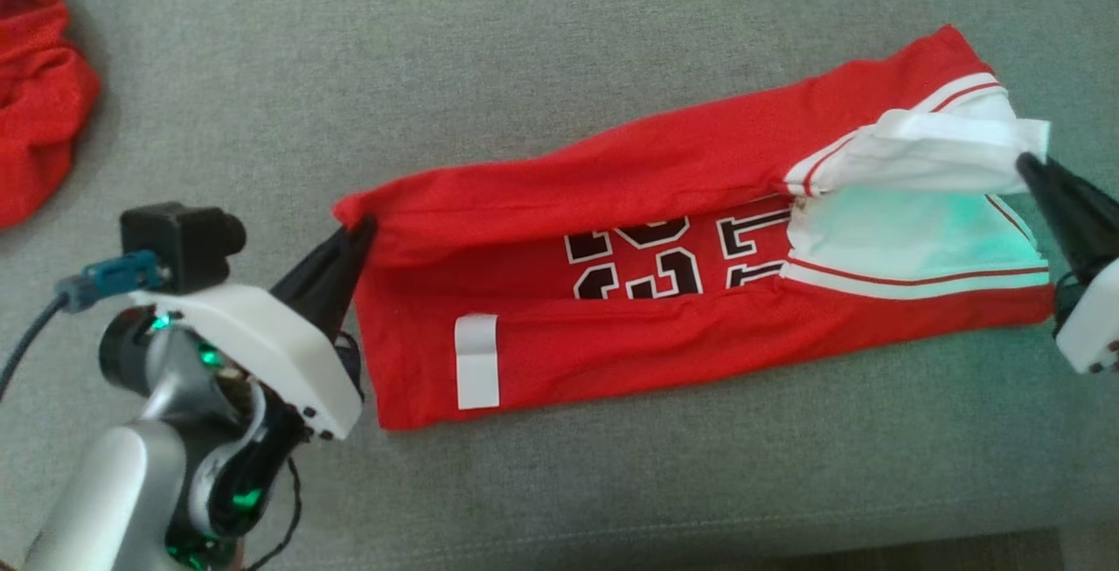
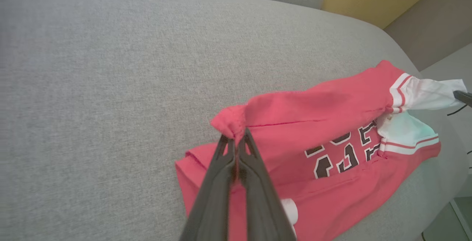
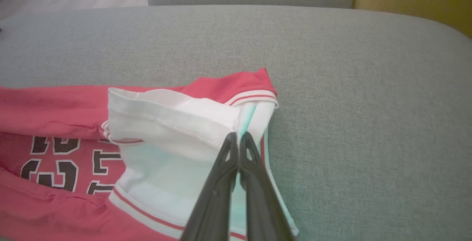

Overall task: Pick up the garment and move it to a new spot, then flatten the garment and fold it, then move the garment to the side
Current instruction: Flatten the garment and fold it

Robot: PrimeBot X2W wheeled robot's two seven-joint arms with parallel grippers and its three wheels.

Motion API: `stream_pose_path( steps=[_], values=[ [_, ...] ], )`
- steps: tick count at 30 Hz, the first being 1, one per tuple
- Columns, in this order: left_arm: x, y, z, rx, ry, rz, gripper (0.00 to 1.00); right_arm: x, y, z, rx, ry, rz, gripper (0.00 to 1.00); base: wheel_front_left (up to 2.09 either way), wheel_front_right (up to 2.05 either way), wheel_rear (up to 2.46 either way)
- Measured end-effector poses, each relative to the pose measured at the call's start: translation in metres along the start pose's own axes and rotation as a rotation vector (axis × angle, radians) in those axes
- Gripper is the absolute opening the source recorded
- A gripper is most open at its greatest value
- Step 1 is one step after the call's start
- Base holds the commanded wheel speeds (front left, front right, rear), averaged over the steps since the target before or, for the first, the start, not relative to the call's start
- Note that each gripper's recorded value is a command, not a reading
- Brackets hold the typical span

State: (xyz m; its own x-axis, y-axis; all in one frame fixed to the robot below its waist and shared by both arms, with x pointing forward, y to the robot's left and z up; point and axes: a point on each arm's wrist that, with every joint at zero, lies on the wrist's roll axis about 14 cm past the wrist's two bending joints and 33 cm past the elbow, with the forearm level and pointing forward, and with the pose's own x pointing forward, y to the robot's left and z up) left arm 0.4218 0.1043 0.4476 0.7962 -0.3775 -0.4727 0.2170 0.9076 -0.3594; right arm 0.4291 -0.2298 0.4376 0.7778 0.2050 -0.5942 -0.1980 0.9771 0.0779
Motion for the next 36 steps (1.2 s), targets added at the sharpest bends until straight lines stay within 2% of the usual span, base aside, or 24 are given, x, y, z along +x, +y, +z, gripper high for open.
stream_pose_path(
  steps=[7,10,11,12,13,14,15,16,17,20,22,25,28,32,36],
  values=[
    [-0.006,0.002,0.008,-0.008,-0.02,0.004,0.0,-0.007,0.003,0.017,0.015,-0.052,0.003,0.0,0.0,0.0,0.0],
    [-0.007,0.0,0.0,-0.013,0.009,0.0,0.0,-0.009,0.006,-0.004,0.012,0.024,0.005,0.0,0.0,0.0,0.0],
    [-0.008,0.0,-0.005,-0.016,0.022,-0.001,0.0,-0.009,0.006,-0.014,0.001,0.058,-0.001,0.14,0.0,0.0,0.0],
    [-0.008,-0.001,-0.011,-0.019,0.038,-0.001,0.0,-0.009,0.007,-0.025,-0.01,0.093,-0.005,0.78,0.0,0.0,0.0],
    [-0.009,-0.001,-0.017,-0.02,0.056,-0.002,0.0,-0.009,0.009,-0.036,-0.03,0.139,-0.005,1.0,0.0,0.0,0.0],
    [-0.009,-0.002,-0.024,-0.022,0.075,-0.003,0.0,-0.009,0.011,-0.045,-0.058,0.182,-0.007,1.0,0.0,0.0,0.0],
    [-0.01,-0.002,-0.03,-0.027,0.093,0.0,0.1,-0.01,0.012,-0.053,-0.072,0.216,-0.005,1.0,0.0,0.0,0.0],
    [-0.012,-0.001,-0.036,-0.031,0.109,0.005,0.47,-0.012,0.014,-0.058,-0.078,0.242,0.0,1.0,0.0,0.0,0.0],
    [-0.014,0.0,-0.043,-0.032,0.124,0.009,0.98,-0.013,0.014,-0.059,-0.084,0.259,0.001,1.0,0.0,0.0,0.0],
    [-0.02,0.007,-0.054,-0.04,0.116,0.049,1.0,-0.018,0.0,-0.046,-0.058,0.227,-0.045,1.0,0.0,0.0,0.0],
    [-0.022,0.021,-0.041,-0.064,0.003,0.123,1.0,-0.02,-0.015,-0.033,-0.025,0.188,-0.096,1.0,0.0,0.0,0.0],
    [-0.024,0.04,-0.015,-0.016,-0.187,0.222,1.0,-0.014,-0.024,-0.021,0.016,0.175,-0.136,1.0,0.0,0.0,0.0],
    [-0.026,0.046,-0.009,0.003,-0.301,0.273,1.0,0.003,-0.017,-0.026,0.035,0.229,-0.124,1.0,0.0,0.0,0.0],
    [-0.024,0.038,-0.001,0.036,-0.426,0.282,1.0,0.027,-0.008,-0.045,0.06,0.328,-0.112,1.0,0.0,0.0,0.0],
    [-0.022,0.035,-0.002,0.07,-0.473,0.287,1.0,0.045,-0.007,-0.062,0.062,0.424,-0.118,1.0,0.0,0.0,0.0]
  ],
)
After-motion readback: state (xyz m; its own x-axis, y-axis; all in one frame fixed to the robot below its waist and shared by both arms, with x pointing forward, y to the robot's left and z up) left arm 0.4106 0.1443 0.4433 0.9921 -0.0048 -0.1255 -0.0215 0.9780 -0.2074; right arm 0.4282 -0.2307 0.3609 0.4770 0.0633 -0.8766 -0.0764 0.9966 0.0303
